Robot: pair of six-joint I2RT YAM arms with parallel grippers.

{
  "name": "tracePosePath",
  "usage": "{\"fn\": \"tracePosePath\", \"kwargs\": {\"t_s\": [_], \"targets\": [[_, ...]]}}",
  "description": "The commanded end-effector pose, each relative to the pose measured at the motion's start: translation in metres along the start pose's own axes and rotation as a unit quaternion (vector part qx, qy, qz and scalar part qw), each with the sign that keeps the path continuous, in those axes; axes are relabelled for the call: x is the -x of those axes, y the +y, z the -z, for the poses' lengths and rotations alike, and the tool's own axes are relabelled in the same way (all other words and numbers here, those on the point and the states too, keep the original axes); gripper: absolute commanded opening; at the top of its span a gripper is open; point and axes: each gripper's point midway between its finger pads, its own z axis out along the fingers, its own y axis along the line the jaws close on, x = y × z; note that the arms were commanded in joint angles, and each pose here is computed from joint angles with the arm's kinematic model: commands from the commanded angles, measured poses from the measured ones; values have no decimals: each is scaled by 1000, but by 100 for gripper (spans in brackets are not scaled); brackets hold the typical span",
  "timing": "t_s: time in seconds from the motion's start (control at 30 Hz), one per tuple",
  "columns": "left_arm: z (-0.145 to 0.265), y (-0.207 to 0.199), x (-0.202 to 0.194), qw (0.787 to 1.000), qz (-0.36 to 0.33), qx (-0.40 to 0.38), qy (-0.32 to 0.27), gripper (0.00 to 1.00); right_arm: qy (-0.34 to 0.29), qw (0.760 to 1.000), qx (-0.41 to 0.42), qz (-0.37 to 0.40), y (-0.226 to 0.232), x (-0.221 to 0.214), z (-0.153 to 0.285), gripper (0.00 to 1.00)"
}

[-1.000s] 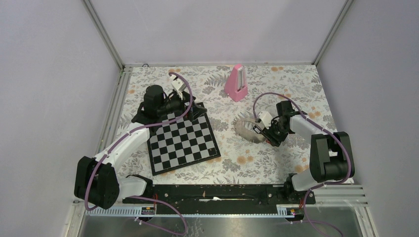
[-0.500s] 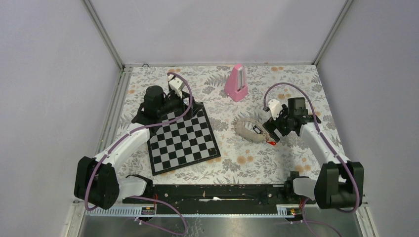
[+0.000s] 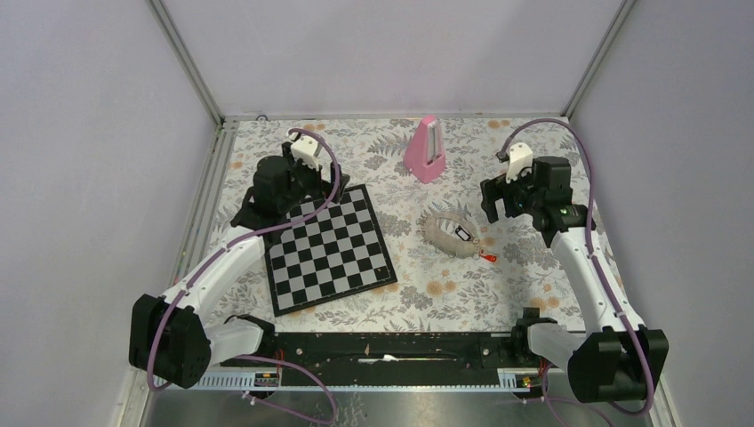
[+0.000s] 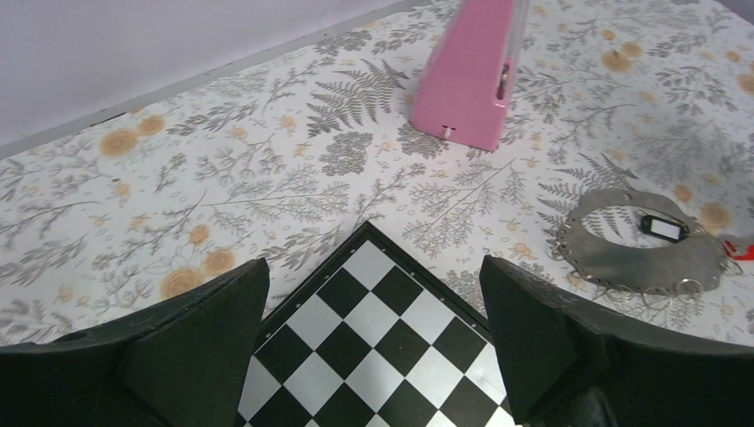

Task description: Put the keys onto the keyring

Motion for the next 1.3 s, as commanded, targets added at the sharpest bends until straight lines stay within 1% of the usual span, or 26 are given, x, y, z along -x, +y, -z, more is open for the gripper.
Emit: {"fn": "tracePosePath", "kwargs": {"t_s": [0.0, 0.1, 0.3, 0.43, 0.57, 0.67, 0.77, 0.83, 0.87, 0.93, 1.0, 1.07, 1.27], "targets": [[7, 25, 27, 998, -9, 56, -26, 99, -96, 993, -32, -57, -7, 48, 18, 100], [6, 38, 18, 997, -5, 71, -21, 99, -116, 990, -43, -72, -10, 58, 22, 100], [7, 66, 0, 995, 17, 100, 6, 99, -120, 988, -45, -86, -14, 69, 19, 100], [7, 77, -11, 994, 4, 111, 24, 99, -130, 987, -33, -91, -15, 79, 11, 100], [10, 85, -16, 993, 0, 121, 15, 99, -136, 987, -20, -81, -15, 89, 1, 100], [17, 88, -9, 992, -6, 128, -14, 99, -127, 989, -20, -74, -20, 91, -8, 100], [24, 90, 4, 989, -3, 136, -62, 99, -120, 989, -32, -74, -25, 88, -11, 100], [29, 90, 13, 985, 17, 146, -95, 99, -129, 988, -39, -75, -25, 84, -10, 100], [32, 90, 17, 982, 31, 150, -111, 99, -132, 988, -38, -77, -22, 74, -12, 100], [34, 85, 21, 980, 50, 140, -129, 99, -154, 985, -35, -74, -17, 68, -11, 100], [35, 76, 21, 982, 49, 117, -138, 99, -161, 983, -32, -80, -14, 62, -12, 100], [38, 70, 20, 983, 40, 102, -146, 99, -155, 984, -28, -85, -12, 56, -14, 100], [49, 65, 15, 982, 28, 101, -156, 99, -145, 985, -43, -81, -17, 50, -18, 100]]}}
